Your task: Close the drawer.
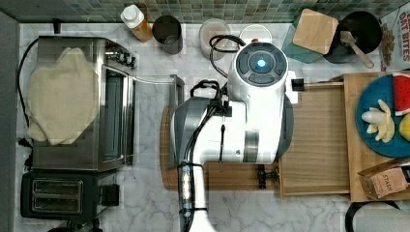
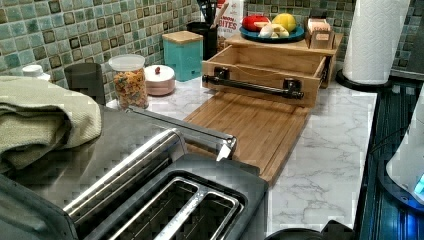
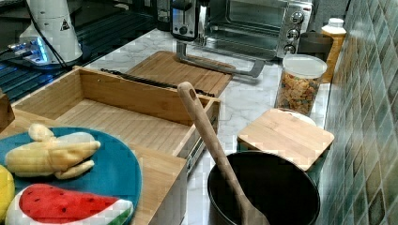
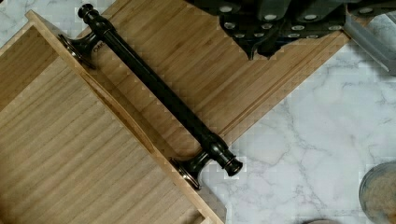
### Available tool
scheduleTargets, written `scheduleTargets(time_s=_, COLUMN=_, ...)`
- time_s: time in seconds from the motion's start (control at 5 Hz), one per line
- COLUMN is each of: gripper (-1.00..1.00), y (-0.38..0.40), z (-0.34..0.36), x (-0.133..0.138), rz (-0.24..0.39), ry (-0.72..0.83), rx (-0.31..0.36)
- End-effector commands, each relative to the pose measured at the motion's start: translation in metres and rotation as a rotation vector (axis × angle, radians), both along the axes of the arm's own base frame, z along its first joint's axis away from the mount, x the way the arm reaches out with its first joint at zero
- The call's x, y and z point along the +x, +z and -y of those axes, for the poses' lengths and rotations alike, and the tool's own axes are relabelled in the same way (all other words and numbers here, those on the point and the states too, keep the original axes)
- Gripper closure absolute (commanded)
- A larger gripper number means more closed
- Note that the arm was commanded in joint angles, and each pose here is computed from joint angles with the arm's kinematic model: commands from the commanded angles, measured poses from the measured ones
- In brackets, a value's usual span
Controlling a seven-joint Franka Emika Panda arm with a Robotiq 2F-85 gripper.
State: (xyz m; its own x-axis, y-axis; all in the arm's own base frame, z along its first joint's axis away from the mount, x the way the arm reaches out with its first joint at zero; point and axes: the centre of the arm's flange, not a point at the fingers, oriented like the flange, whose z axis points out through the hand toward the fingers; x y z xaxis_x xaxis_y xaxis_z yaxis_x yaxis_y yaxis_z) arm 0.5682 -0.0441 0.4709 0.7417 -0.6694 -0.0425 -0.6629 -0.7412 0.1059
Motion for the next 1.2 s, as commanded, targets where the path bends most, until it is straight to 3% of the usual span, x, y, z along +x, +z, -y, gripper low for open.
scheduleTargets(time_s=0.2, gripper=1.0, y=0.001, z=0.004, x=0.001, rz=0.008, ry=-0.004, rx=-0.006)
scheduleTargets(time_s=0.4, gripper=1.0, y=0.001, z=0.004, x=0.001, rz=0.008, ry=-0.004, rx=-0.006)
scheduleTargets(time_s=1.0, gripper=1.0, y=-0.036, z=-0.024, x=-0.051, rz=0.045, ry=0.349, rx=-0.019)
scheduleTargets(time_s=1.2, gripper=1.0, y=-0.05, z=-0.025, x=-0.054, rz=-0.01, ry=0.462, rx=-0.007)
